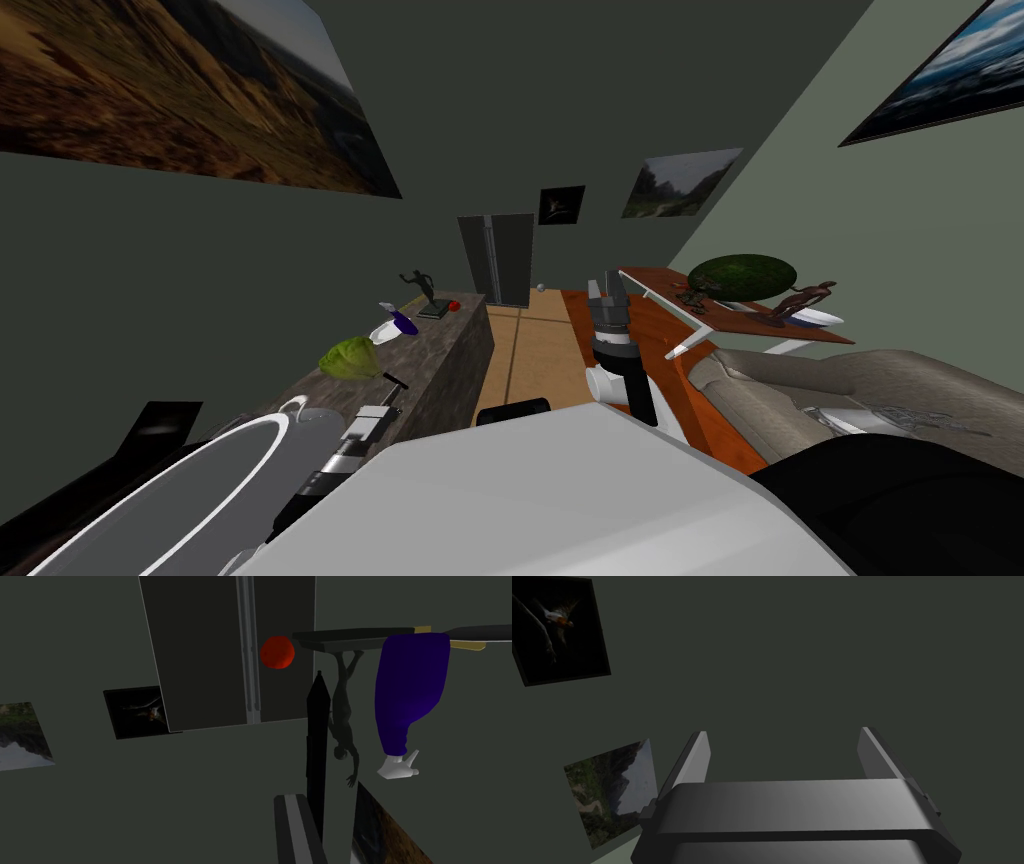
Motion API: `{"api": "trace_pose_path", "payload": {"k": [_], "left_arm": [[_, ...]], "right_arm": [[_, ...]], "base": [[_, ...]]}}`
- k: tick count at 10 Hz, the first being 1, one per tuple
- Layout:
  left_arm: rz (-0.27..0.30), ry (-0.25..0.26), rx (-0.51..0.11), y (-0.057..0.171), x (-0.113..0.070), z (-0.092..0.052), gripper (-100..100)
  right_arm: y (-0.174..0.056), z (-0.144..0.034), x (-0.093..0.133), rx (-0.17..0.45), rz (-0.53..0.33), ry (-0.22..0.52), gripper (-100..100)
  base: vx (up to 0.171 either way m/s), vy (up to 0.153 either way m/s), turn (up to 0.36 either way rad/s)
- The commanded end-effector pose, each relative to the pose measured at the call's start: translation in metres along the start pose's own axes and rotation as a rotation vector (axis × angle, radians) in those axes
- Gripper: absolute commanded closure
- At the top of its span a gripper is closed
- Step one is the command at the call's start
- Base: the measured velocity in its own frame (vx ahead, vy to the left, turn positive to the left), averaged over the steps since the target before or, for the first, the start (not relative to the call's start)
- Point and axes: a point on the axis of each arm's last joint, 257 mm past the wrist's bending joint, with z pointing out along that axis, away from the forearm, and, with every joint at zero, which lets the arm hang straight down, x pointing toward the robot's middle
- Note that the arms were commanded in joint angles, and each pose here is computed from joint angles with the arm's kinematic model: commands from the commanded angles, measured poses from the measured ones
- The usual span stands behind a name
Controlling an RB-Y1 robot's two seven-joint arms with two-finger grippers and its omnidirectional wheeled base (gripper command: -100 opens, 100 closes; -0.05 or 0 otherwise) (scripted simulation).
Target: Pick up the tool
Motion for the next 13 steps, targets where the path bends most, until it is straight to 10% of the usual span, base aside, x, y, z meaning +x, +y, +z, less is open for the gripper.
{"api": "trace_pose_path", "payload": {"k": [1,2,9,10,11,13], "left_arm": [[0.0,0.0,0.0,0.0,0.0,0.0,0],[0.001,0.019,-0.036,0.019,-0.003,-0.007,-100],[0.003,0.068,-0.153,0.079,-0.018,-0.032,-100],[0.002,0.069,-0.156,0.081,-0.018,-0.033,0],[-0.015,0.086,-0.19,0.083,0.001,-0.02,-100],[-0.011,0.046,-0.176,0.083,-0.011,0.0,-100]], "right_arm": [[0.0,0.0,0.0,0.0,0.0,0.0,0],[0.0,0.0,0.0,0.0,0.0,0.0,0],[0.0,0.0,0.0,0.0,0.0,0.0,0],[0.0,0.0,0.0,0.0,0.0,0.0,0],[0.0,0.0,0.0,0.0,0.0,0.0,0],[0.0,0.0,0.0,0.0,0.0,0.0,0]], "base": [[0.0,0.0,0.0],[0.031,-0.073,0.078],[0.066,-0.118,0.069],[0.005,-0.01,-0.001],[-0.077,0.024,0.026],[-0.108,0.049,0.0]]}}
